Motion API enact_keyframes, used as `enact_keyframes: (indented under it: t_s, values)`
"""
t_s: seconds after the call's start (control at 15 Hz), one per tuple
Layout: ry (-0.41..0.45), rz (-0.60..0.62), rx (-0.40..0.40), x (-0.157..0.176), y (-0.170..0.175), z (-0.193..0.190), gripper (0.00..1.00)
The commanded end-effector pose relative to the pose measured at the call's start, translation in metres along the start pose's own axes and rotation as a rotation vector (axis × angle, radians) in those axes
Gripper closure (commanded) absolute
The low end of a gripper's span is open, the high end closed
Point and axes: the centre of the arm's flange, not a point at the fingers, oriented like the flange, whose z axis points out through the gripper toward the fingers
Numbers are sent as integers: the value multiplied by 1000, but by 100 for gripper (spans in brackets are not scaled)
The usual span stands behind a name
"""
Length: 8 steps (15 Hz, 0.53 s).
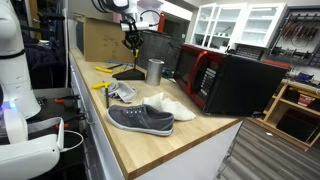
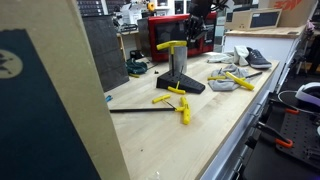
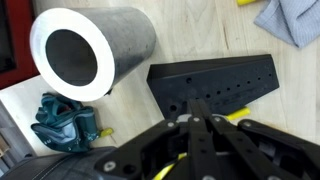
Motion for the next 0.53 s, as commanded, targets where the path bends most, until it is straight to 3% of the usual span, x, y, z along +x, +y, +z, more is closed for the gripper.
enact_keyframes:
  t_s: [0.0,0.27,0.47]
  values:
    - [-4,-6,-66,5,-3,0,100]
    - [-34,-46,-116,14,-6,-5,100]
    - [-43,-102,-106,26,-17,-9,100]
